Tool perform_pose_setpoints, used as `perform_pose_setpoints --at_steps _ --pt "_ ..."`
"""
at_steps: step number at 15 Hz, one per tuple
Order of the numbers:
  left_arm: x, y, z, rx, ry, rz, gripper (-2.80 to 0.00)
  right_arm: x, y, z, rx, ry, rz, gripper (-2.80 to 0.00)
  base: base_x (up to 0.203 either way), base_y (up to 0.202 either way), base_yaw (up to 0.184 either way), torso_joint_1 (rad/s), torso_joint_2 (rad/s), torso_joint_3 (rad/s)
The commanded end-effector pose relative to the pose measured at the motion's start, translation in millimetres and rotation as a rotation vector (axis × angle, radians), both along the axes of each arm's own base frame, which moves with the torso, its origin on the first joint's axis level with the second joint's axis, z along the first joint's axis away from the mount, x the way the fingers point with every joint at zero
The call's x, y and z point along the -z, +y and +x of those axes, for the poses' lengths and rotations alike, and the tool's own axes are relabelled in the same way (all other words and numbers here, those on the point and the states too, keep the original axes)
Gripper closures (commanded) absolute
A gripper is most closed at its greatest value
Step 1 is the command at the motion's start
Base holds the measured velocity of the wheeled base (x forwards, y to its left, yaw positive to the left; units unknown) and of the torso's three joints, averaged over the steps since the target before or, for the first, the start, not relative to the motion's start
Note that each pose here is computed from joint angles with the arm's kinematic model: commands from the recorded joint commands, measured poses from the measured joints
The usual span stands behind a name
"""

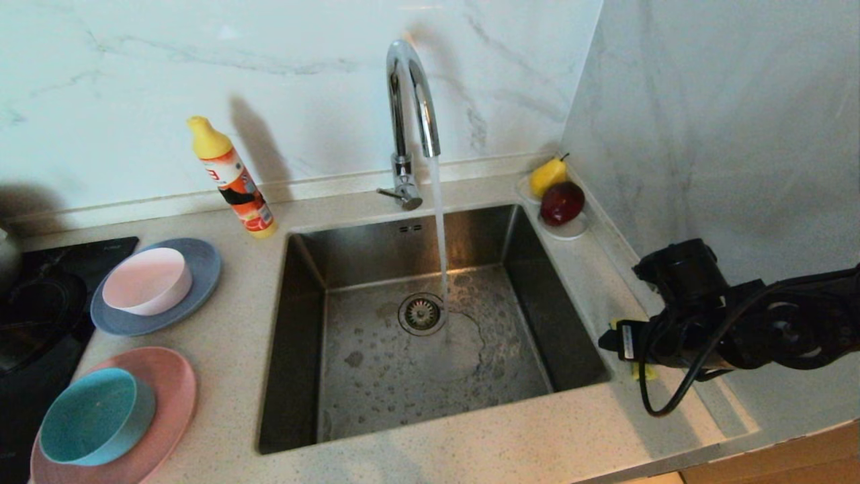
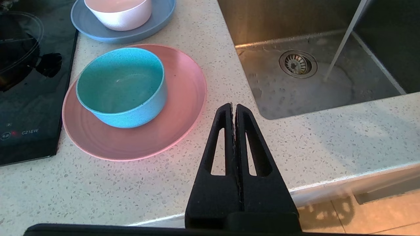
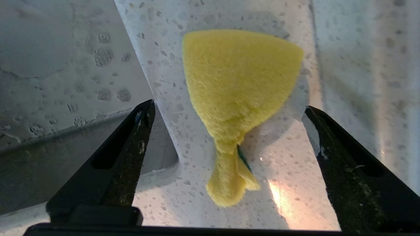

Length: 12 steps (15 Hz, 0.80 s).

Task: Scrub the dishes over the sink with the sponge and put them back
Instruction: Pick up a bowl and the sponge

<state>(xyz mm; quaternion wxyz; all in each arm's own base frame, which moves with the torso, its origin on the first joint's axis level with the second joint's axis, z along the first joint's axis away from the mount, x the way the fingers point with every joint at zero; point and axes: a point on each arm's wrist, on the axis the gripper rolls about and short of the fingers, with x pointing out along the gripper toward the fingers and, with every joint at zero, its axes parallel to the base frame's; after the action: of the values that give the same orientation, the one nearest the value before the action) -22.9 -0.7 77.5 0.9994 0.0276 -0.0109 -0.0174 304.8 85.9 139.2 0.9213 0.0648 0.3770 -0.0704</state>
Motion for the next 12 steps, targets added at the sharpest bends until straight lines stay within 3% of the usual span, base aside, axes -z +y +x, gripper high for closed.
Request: perform_pose_setpoints --at_steps 1,6,7,12 --pt "5.0 0.0 1.5 0.000 0.019 0.000 0.00 2.3 0.5 1.8 0.001 0.006 0.000 -2.80 0.000 0.000 0.000 0.000 0.00 0.000" --pt "5.0 0.0 1.5 0.000 0.019 0.000 0.00 3.0 0.9 5.0 0.003 0.006 0.001 -2.80 0.000 0.000 0.000 0.000 0.00 0.000" --pt "5.2 0.0 1.5 0.000 0.021 0.000 0.00 5.0 1.2 6.0 0.004 0.011 0.000 0.00 0.000 0.000 0.000 0.000 0.00 0.000" --pt "5.0 0.0 1.5 0.000 0.019 0.000 0.00 5.9 1.8 8.0 0.014 0.015 0.009 0.00 0.000 0.000 0.000 0.000 0.00 0.000"
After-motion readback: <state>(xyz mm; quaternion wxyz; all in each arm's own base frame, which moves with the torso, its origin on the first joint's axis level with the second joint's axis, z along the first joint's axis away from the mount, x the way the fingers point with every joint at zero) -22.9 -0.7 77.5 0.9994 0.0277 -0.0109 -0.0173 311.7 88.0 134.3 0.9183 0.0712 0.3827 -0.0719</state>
